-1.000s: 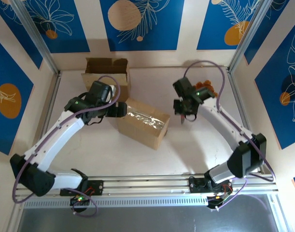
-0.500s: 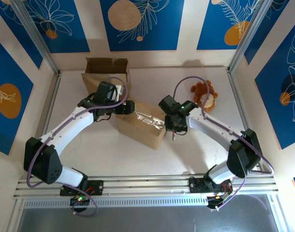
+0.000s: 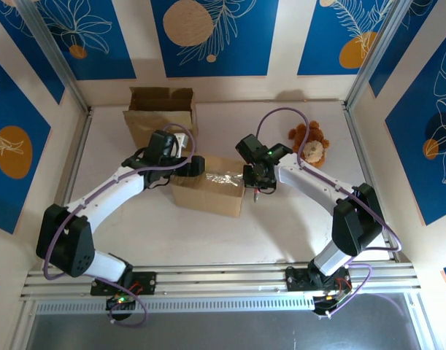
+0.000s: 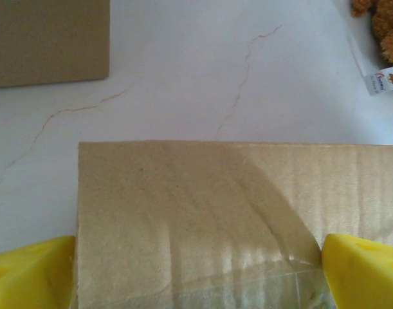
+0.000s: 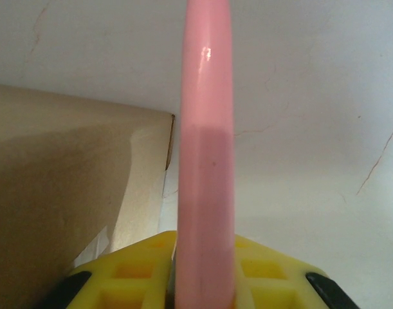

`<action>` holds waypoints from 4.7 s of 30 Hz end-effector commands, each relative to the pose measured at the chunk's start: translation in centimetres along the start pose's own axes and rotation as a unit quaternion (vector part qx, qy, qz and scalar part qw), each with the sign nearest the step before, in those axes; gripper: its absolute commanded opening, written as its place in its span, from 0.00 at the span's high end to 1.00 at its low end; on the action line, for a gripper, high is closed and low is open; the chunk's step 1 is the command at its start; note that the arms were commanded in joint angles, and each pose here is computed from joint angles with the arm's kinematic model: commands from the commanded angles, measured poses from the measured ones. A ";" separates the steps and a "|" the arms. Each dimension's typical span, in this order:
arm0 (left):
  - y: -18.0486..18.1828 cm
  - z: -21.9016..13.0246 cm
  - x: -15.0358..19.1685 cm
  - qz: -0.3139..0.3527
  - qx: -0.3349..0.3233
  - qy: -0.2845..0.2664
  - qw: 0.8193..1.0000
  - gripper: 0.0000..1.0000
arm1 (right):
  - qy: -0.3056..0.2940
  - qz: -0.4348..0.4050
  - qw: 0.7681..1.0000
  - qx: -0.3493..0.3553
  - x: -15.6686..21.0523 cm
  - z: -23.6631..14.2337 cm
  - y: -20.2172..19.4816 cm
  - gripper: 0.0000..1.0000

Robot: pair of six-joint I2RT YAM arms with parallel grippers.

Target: Unpack the express box

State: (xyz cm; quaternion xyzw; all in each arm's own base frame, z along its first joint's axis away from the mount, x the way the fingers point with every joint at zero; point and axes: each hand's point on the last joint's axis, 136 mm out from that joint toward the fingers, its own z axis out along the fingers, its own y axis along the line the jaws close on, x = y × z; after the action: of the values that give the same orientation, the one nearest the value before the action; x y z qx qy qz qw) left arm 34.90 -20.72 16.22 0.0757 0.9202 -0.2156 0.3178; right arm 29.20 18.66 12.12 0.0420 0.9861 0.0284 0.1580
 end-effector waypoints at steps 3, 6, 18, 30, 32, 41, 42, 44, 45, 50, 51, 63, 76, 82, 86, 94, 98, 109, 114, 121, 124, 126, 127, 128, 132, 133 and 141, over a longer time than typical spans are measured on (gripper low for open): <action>0.6 -0.6 -0.5 -0.002 -0.014 -0.050 0.999 0.08 | 0.011 0.002 1.000 -0.014 0.8 0.2 0.2 1.00; 0.9 -0.8 -0.2 0.005 -0.030 -0.067 0.997 0.10 | 0.014 0.002 1.000 -0.019 1.1 0.1 0.3 1.00; 3.3 0.9 3.4 0.027 -0.116 -0.045 0.992 0.10 | 0.018 0.012 0.996 -0.088 2.6 -4.1 -0.2 1.00; 4.4 1.6 5.0 0.028 -0.139 -0.031 0.989 0.10 | 0.046 0.031 0.947 -0.318 6.9 -12.7 -0.8 1.00; 4.5 1.6 5.3 0.028 -0.139 -0.027 0.990 0.09 | 0.059 0.028 0.935 -0.349 7.6 -13.3 -0.2 1.00; 4.8 1.9 6.1 0.026 -0.141 -0.019 0.989 0.09 | 0.084 0.038 0.903 -0.420 7.6 -13.1 1.6 1.00; 4.8 1.9 6.2 0.025 -0.140 -0.019 0.990 0.10 | 0.086 0.039 0.903 -0.420 7.6 -13.0 1.7 1.00; 4.8 1.9 6.3 0.024 -0.139 -0.018 0.990 0.09 | 0.090 0.038 0.901 -0.423 7.5 -12.9 1.9 1.00; 4.8 1.9 6.4 0.024 -0.139 -0.017 0.990 0.09 | 0.094 0.038 0.900 -0.424 7.6 -12.9 1.9 1.00; 4.8 2.0 6.5 0.025 -0.139 -0.011 0.990 0.10 | 0.110 0.043 0.905 -0.408 7.9 -12.0 1.7 1.00; 4.8 2.0 6.5 0.025 -0.139 -0.010 0.990 0.10 | 0.111 0.044 0.907 -0.403 7.8 -11.7 1.6 1.00; 5.0 2.1 6.7 0.026 -0.144 -0.003 0.989 0.10 | 0.124 0.040 0.913 -0.387 7.5 -10.3 2.1 1.00; 5.0 2.0 6.7 0.028 -0.144 -0.005 0.989 0.09 | 0.126 0.026 0.912 -0.389 7.3 -10.3 3.1 1.00; 5.0 2.0 6.7 0.027 -0.144 -0.005 0.989 0.10 | 0.122 0.025 0.915 -0.384 7.1 -10.4 3.0 1.00; 5.0 2.0 6.7 0.028 -0.144 -0.004 0.989 0.10 | 0.121 0.024 0.915 -0.384 7.1 -10.4 3.0 1.00; 5.0 2.0 6.7 0.028 -0.144 -0.004 0.989 0.09 | 0.128 0.024 0.914 -0.385 7.4 -10.1 3.2 1.00; 5.0 2.1 6.7 0.029 -0.145 -0.004 0.989 0.09 | 0.137 0.022 0.913 -0.384 8.0 -9.9 3.2 1.00; 5.3 2.3 7.0 0.027 -0.151 0.000 0.988 0.09 | 0.168 0.018 0.909 -0.381 11.1 -9.7 3.4 1.00; 5.3 2.4 7.0 0.027 -0.149 0.002 0.988 0.09 | 0.170 0.017 0.908 -0.382 12.0 -10.2 3.4 1.00; 5.3 2.4 7.0 0.027 -0.149 0.001 0.988 0.10 | 0.174 0.017 0.906 -0.385 13.2 -10.7 3.6 1.00; 5.3 2.4 7.0 0.027 -0.149 0.002 0.988 0.09 | 0.177 0.018 0.905 -0.387 13.6 -10.8 3.9 1.00; 5.3 2.4 7.0 0.027 -0.149 0.001 0.988 0.10 | 0.180 0.018 0.903 -0.389 13.9 -10.8 4.0 1.00; 5.3 2.4 7.0 0.028 -0.149 0.001 0.988 0.10 | 0.181 0.018 0.903 -0.389 14.1 -10.8 4.0 1.00; 5.3 2.4 7.0 0.028 -0.150 0.001 0.988 0.09 | 0.182 0.018 0.903 -0.390 14.2 -10.8 4.1 1.00; 5.2 2.4 6.9 0.028 -0.149 0.001 0.988 0.09 | 0.186 0.017 0.903 -0.387 14.9 -10.9 4.2 1.00; 5.2 2.5 7.0 0.028 -0.149 0.001 0.988 0.09 | 0.186 0.017 0.903 -0.386 15.0 -10.9 4.2 1.00; 5.3 2.5 7.1 0.028 -0.150 0.003 0.988 0.09 | 0.192 0.017 0.904 -0.383 16.3 -11.0 4.2 1.00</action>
State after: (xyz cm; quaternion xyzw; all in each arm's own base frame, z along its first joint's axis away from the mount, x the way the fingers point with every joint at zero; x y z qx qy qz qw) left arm 35.19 -19.52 15.04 0.0452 0.8917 -0.1380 0.4286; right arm 13.20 23.52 18.08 0.0022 0.9149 0.4031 0.0219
